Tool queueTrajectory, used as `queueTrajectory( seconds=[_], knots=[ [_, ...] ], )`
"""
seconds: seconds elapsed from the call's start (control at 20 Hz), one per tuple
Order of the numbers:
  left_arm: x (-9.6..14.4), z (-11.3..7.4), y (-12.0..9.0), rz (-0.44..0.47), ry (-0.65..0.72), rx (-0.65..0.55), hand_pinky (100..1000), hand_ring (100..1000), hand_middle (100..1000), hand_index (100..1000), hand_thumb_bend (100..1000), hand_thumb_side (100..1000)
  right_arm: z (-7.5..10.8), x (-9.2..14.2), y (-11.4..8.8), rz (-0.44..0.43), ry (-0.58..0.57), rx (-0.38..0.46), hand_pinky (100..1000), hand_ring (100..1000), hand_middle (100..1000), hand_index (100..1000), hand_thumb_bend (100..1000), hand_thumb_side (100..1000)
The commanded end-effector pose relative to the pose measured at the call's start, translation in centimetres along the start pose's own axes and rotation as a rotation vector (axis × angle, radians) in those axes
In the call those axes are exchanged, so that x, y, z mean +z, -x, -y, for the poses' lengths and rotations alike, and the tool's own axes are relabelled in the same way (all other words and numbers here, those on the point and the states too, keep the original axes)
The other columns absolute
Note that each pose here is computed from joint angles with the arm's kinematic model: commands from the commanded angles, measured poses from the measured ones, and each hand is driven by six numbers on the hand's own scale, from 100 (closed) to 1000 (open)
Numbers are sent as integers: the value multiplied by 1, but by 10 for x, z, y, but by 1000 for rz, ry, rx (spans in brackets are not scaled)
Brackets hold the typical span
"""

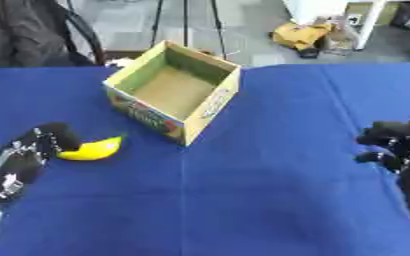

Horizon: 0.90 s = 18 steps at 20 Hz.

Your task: Pick up objects on the table and place them in the box.

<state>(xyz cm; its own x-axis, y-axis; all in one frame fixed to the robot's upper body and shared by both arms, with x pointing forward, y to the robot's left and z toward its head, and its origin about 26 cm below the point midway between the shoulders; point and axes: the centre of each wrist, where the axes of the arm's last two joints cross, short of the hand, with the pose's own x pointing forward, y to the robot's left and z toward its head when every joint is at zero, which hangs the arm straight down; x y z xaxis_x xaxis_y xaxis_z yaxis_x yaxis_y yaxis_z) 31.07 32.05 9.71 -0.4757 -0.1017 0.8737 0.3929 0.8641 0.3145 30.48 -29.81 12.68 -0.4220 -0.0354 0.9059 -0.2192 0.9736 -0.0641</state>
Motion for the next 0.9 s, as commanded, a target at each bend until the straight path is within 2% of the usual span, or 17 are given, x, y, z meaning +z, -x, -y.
queueTrajectory(
  seconds=[0.05,0.6,0.7,0.9],
  knots=[
    [-2,-5,-7,16,4,-26,836,772,695,869,683,565,4,-3,-7,19,-5,22,573,719,657,731,100,843],
    [-1,-9,-11,16,9,-57,834,770,695,869,600,562,4,-3,-7,18,-4,21,573,719,657,732,100,843],
    [0,-22,-23,12,27,-168,828,765,691,868,589,567,4,-2,-7,16,-4,22,573,719,657,732,100,843],
    [2,-53,-55,-32,118,-557,821,766,707,874,643,574,5,-1,-6,8,-2,25,573,719,657,732,100,846]
  ],
)
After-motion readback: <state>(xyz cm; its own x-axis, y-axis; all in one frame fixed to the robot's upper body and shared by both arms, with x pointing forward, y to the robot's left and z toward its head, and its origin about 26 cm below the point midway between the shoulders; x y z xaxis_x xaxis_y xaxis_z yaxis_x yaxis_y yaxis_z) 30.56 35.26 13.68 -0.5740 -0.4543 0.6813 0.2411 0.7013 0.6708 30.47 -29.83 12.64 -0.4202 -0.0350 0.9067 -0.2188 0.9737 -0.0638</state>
